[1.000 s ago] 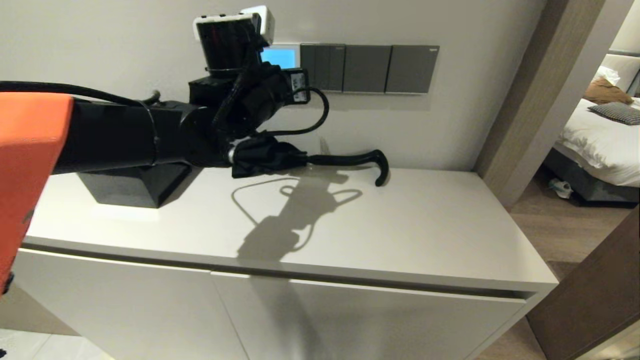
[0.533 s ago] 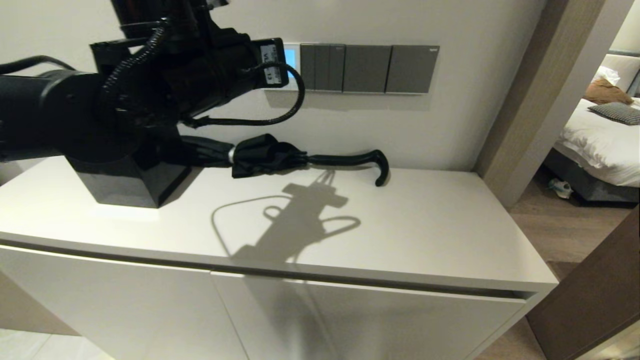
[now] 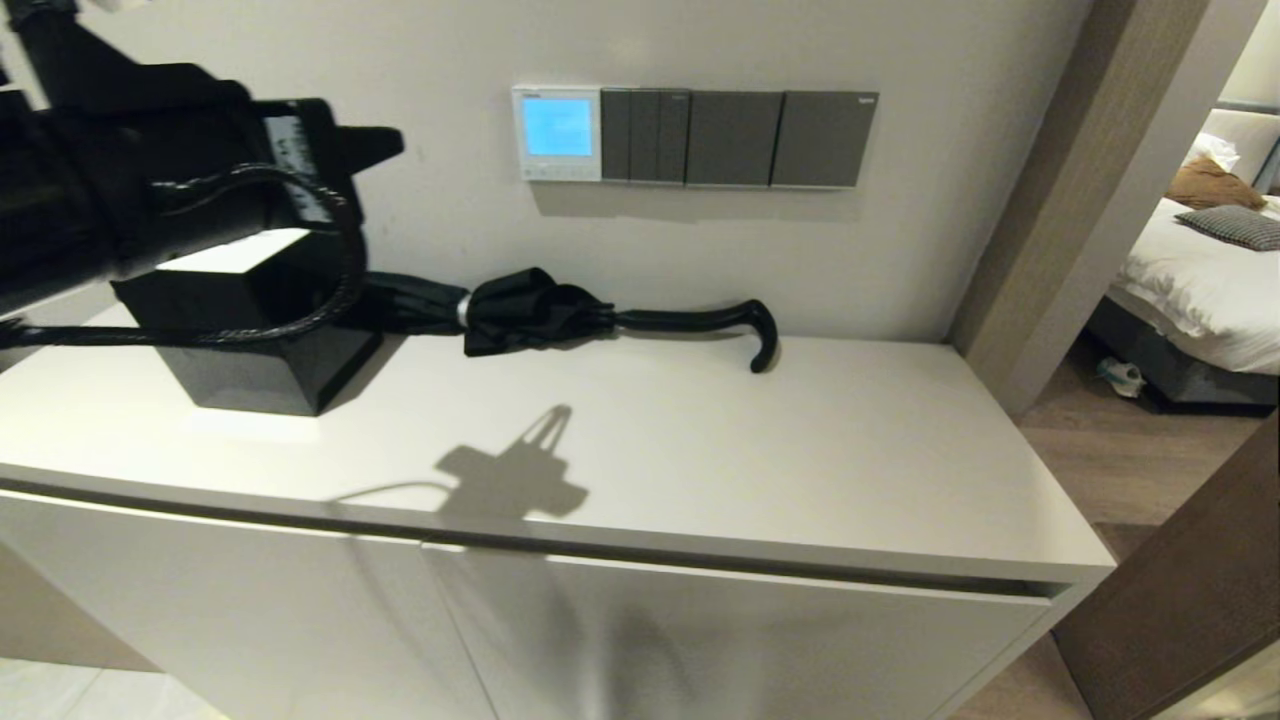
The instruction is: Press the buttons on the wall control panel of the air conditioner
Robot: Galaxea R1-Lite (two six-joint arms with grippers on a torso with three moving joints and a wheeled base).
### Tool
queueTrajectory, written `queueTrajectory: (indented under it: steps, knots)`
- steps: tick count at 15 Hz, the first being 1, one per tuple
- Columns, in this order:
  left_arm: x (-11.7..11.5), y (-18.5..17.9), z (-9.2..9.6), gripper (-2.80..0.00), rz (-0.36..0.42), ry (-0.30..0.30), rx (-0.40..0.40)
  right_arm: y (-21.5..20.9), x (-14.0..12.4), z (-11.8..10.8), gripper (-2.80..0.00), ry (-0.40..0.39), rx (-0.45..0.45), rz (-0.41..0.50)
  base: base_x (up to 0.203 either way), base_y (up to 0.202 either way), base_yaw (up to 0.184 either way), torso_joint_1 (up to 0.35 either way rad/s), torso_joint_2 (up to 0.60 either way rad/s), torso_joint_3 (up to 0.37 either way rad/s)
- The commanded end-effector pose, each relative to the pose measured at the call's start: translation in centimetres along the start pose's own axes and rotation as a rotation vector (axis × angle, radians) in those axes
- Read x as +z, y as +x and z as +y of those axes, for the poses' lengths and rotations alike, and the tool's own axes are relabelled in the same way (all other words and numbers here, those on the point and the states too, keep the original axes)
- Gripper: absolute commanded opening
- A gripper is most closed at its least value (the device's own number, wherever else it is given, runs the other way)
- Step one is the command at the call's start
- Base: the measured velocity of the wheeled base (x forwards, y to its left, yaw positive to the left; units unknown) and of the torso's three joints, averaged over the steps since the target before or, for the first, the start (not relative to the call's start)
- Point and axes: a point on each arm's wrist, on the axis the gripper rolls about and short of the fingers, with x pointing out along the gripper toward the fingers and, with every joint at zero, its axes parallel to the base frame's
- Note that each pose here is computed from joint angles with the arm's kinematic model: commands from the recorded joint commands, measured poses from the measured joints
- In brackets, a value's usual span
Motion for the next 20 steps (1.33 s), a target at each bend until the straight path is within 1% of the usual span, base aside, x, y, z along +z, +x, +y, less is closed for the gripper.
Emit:
queueTrajectory:
  steps: [1, 3, 5, 8, 10, 12, 14, 16, 18, 20]
  knots:
    - [0.8, -6.7, 1.5, -2.80, -0.079, 0.016, 0.074, 0.0, -0.1, 0.0, -2.80, 0.000, 0.000, 0.002, 0.000, 0.000, 0.000, 0.000, 0.00, 0.000]
    - [-0.7, -10.9, 2.3, -2.80, -0.090, 0.031, 0.139, 0.0, -0.1, 0.0, -2.80, 0.000, 0.000, 0.002, 0.000, 0.000, 0.000, 0.000, 0.00, 0.000]
    - [-2.6, -14.8, 2.4, -2.80, -0.104, 0.043, 0.197, 0.0, -0.1, 0.0, -2.80, 0.000, 0.000, 0.002, 0.000, 0.000, 0.000, 0.000, 0.00, 0.000]
    - [-6.8, -19.5, 2.0, -2.80, -0.087, 0.052, 0.267, 0.0, -0.1, 0.0, -2.80, 0.000, 0.000, 0.002, 0.000, 0.000, 0.000, 0.000, 0.00, 0.000]
    - [-10.2, -21.8, 1.6, -2.80, -0.049, 0.054, 0.309, 0.0, -0.1, 0.0, -2.80, 0.000, 0.000, 0.002, 0.000, 0.000, 0.000, 0.000, 0.00, 0.000]
    - [-13.5, -23.4, 1.1, -2.80, -0.026, 0.056, 0.346, 0.0, -0.1, 0.0, -2.80, 0.000, 0.000, 0.002, 0.000, 0.000, 0.000, 0.000, 0.00, 0.000]
    - [-15.9, -24.3, 0.8, -2.80, -0.016, 0.058, 0.381, 0.0, -0.1, 0.0, -2.80, 0.000, 0.000, 0.002, 0.000, 0.000, 0.000, 0.000, 0.00, 0.000]
    - [-17.7, -24.9, 0.5, -2.80, -0.008, 0.058, 0.396, 0.0, -0.1, 0.0, -2.80, 0.000, 0.000, 0.002, 0.000, 0.000, 0.000, 0.000, 0.00, 0.000]
    - [-19.1, -25.6, 0.3, -2.80, 0.014, 0.054, 0.400, 0.0, -0.1, 0.0, -2.80, 0.000, 0.000, 0.002, 0.000, 0.000, 0.000, 0.000, 0.00, 0.000]
    - [-20.4, -26.1, 0.1, -2.80, 0.019, 0.053, 0.402, 0.0, -0.1, 0.0, -2.80, 0.000, 0.000, 0.002, 0.000, 0.000, 0.000, 0.000, 0.00, 0.000]
